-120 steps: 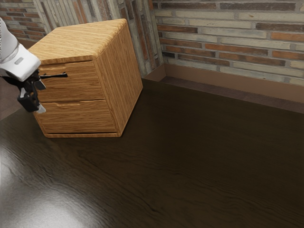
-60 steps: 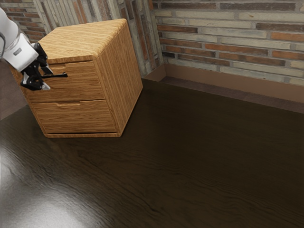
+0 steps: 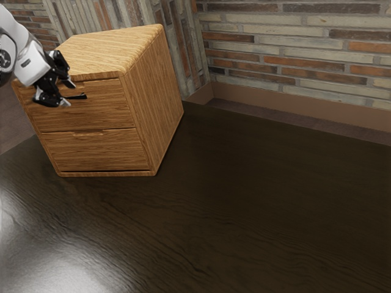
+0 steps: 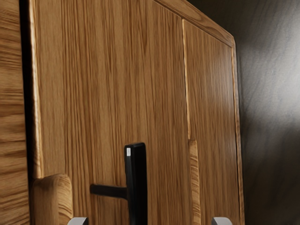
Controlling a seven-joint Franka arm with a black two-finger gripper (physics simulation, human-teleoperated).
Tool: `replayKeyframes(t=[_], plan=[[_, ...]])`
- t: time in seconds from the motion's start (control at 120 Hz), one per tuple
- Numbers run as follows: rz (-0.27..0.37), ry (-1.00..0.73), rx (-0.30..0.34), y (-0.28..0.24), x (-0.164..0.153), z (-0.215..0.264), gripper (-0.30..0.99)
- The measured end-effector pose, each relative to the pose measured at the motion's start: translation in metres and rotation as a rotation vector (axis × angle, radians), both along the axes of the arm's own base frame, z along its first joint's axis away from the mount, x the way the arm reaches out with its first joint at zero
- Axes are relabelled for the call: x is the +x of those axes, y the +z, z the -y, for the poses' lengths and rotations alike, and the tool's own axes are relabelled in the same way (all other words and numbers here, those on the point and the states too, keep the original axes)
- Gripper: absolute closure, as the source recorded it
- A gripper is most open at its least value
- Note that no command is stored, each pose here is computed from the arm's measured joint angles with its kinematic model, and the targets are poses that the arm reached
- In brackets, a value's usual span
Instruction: Pull the drawer handle with one arm to open the drawer
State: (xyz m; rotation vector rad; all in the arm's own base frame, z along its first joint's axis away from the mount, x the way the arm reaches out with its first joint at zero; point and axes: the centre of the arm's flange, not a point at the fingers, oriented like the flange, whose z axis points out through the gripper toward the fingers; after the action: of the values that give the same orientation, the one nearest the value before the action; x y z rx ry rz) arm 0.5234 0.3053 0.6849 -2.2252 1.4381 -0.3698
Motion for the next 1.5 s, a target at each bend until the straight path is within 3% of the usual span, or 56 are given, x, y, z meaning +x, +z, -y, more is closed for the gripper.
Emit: replayKeyframes(t=[0.158, 0.533, 0.858, 1.125, 1.208, 1.5], plan=[[-0.008, -0.028, 0.009, -0.006, 0.005, -0.013, 0.4], [-0.031, -0.086, 0.0, -0.023, 0.004, -0.021, 0.68], [-0.018, -0.133, -0.03, -0.017, -0.054, 0.001, 0.77], [-0.012, -0.166, -0.056, -0.024, -0.096, 0.019, 0.72], [-0.002, -0.178, -0.063, -0.023, -0.11, 0.027, 0.77], [0.014, -0.199, -0.072, -0.016, -0.146, 0.046, 0.7]])
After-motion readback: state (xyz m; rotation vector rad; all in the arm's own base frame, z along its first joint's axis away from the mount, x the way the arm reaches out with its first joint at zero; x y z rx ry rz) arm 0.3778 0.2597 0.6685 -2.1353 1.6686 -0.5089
